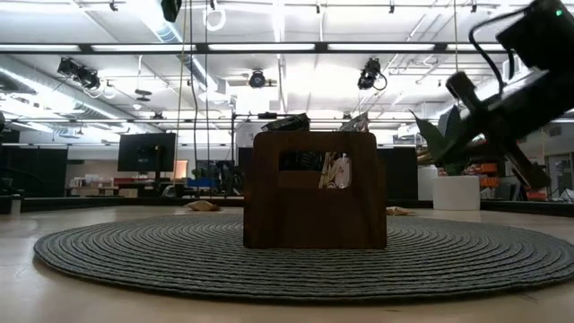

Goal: Pick & Place Tea
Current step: Put the brown tea bag into the bottom section of the wooden organizer

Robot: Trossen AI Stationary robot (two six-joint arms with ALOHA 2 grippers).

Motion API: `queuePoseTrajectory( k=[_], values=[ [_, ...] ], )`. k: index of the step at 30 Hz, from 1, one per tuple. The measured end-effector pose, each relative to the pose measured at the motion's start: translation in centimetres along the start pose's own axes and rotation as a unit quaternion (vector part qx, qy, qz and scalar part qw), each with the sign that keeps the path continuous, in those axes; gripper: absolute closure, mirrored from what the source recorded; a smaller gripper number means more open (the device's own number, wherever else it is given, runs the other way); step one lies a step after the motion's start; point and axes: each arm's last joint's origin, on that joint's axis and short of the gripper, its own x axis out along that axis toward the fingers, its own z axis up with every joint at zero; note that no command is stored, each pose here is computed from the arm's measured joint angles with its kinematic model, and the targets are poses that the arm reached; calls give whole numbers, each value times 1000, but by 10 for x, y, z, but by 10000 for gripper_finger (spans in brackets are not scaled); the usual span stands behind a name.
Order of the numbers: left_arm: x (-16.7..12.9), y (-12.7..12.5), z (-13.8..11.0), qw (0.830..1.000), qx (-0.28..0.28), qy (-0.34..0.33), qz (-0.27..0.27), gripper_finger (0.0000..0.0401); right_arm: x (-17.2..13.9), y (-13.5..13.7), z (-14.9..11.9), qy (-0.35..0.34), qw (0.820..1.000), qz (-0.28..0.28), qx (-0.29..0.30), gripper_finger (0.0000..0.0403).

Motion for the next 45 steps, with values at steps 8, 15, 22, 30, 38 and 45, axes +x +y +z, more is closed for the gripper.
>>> queuePoseTrajectory(
  k=[8,15,22,30,38,45],
  values=[
    [0,0,0,1000,-1,0,0,385,1,-16,1,7,995,-26,96,399],
    [0,0,0,1000,-1,0,0,385,5,-21,9,-18,990,-56,128,318],
    [0,0,0,1000,-1,0,0,385,12,-20,25,-41,986,-64,146,212],
    [0,0,0,1000,-1,0,0,385,23,-20,35,-36,983,-70,164,184],
    [0,0,0,1000,0,1,0,385,39,-12,33,-29,981,-49,184,195],
    [0,0,0,1000,1,1,0,385,55,-10,27,-5,979,-83,187,197]
  ],
)
